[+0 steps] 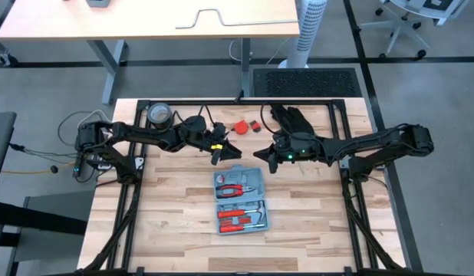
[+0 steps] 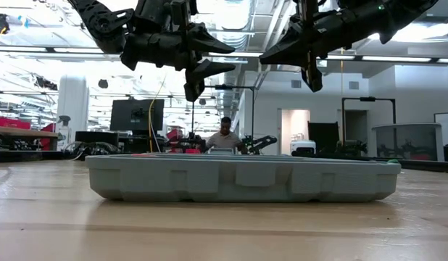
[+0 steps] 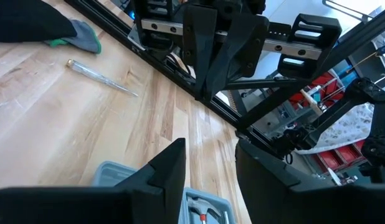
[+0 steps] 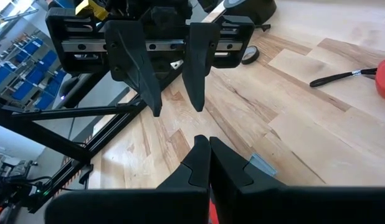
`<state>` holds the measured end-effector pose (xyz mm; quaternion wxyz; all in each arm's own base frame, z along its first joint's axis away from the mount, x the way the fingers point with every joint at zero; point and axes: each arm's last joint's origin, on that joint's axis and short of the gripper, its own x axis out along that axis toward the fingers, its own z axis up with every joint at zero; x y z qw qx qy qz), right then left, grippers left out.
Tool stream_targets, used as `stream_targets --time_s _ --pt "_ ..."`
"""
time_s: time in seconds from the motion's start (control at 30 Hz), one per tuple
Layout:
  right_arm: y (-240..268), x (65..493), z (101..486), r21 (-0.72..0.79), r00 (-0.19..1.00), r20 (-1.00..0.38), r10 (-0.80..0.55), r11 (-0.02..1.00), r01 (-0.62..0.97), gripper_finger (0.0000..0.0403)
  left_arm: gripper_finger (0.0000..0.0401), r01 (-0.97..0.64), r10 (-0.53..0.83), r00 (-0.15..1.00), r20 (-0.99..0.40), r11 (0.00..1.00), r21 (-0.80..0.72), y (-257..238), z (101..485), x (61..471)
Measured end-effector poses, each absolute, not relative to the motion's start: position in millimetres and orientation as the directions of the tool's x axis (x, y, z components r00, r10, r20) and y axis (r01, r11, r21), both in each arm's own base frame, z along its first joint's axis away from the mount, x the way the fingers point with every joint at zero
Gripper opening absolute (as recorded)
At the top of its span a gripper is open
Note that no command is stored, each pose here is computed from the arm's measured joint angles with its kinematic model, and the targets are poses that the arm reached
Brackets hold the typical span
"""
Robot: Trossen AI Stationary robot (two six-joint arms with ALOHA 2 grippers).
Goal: Prefit tool cases
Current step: Put the black Allen wrench set into the gray toolbox
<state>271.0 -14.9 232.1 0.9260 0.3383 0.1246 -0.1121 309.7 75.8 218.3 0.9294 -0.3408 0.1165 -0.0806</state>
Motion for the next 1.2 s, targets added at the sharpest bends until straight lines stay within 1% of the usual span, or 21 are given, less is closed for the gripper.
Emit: stream_targets --time_s 0.77,0.83,1.0,1.1,1.2 --pt "-15.5 269.8 231.5 0.595 0.939 -0.321 -0.125 0.745 0.302 0.0011 0.0130 0.059 -0.210 0.964 -0.164 0.768 -0.638 76.5 218.2 309.7" --pt "-18.3 264.4 232.8 0.576 0.927 -0.349 -0.139 0.748 0.329 0.0011 0.0130 0.053 -0.199 0.966 -0.164 0.777 -0.627 80.8 218.4 308.5" --pt "-38.4 239.1 242.2 0.507 0.866 -0.423 -0.268 0.722 0.471 0.0011 0.0130 0.008 -0.136 0.973 -0.184 0.825 -0.566 101.9 216.6 301.4" --pt "-51.3 223.3 247.1 0.489 0.832 -0.457 -0.315 0.693 0.531 0.0011 0.0130 -0.045 -0.096 0.966 -0.241 0.854 -0.519 116.7 215.2 297.3" --pt "-58.5 213.2 242.9 0.463 0.779 -0.527 -0.338 0.655 0.597 0.0011 0.0130 -0.097 -0.068 0.934 -0.350 0.896 -0.433 128.0 215.6 295.3"
